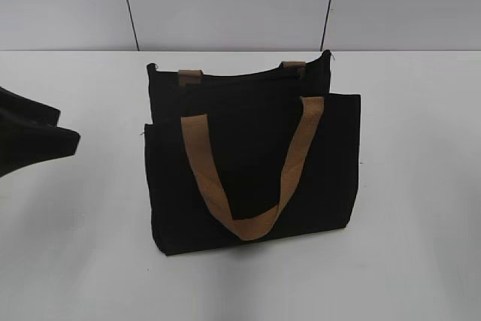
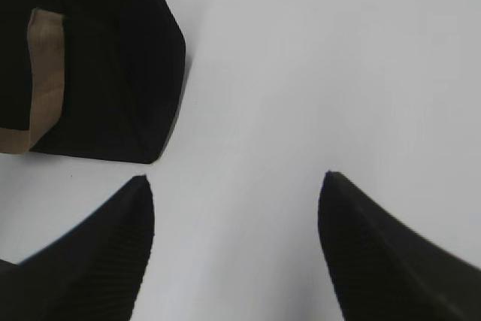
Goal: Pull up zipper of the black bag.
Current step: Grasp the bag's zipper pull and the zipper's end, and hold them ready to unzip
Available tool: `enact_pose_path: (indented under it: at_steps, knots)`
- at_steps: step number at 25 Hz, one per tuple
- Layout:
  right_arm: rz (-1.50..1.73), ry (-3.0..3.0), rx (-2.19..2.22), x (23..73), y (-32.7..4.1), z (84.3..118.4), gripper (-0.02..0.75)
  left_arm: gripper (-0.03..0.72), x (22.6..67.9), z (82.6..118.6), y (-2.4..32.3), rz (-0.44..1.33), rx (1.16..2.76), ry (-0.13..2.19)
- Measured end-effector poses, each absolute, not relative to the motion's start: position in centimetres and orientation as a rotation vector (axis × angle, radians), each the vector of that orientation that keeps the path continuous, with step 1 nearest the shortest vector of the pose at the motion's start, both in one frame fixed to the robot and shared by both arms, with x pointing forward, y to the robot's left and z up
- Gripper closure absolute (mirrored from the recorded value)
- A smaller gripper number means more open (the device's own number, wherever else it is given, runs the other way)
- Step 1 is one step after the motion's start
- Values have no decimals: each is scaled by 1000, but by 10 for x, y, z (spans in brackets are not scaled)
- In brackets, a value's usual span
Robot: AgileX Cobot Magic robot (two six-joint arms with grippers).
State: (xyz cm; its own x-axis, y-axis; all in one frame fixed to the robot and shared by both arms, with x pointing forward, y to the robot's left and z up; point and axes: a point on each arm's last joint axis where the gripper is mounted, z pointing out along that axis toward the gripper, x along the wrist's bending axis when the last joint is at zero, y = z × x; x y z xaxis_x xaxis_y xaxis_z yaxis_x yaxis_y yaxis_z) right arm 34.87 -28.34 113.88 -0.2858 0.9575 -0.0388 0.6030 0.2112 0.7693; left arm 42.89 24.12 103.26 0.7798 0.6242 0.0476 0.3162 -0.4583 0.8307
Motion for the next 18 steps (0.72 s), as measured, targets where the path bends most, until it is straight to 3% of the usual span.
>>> enact_pose_path:
  at_steps: [5, 9, 18]
  knots:
    - [893, 1992, 1420, 363, -283, 1148, 209, 249, 460, 994, 234, 319, 2095, 616]
    - [937, 2009, 1388, 367, -280, 1150, 209, 249, 476, 969, 230, 371, 2118, 385]
    - [974, 2021, 1378, 370, -277, 1151, 209, 251, 498, 916, 224, 348, 2055, 303]
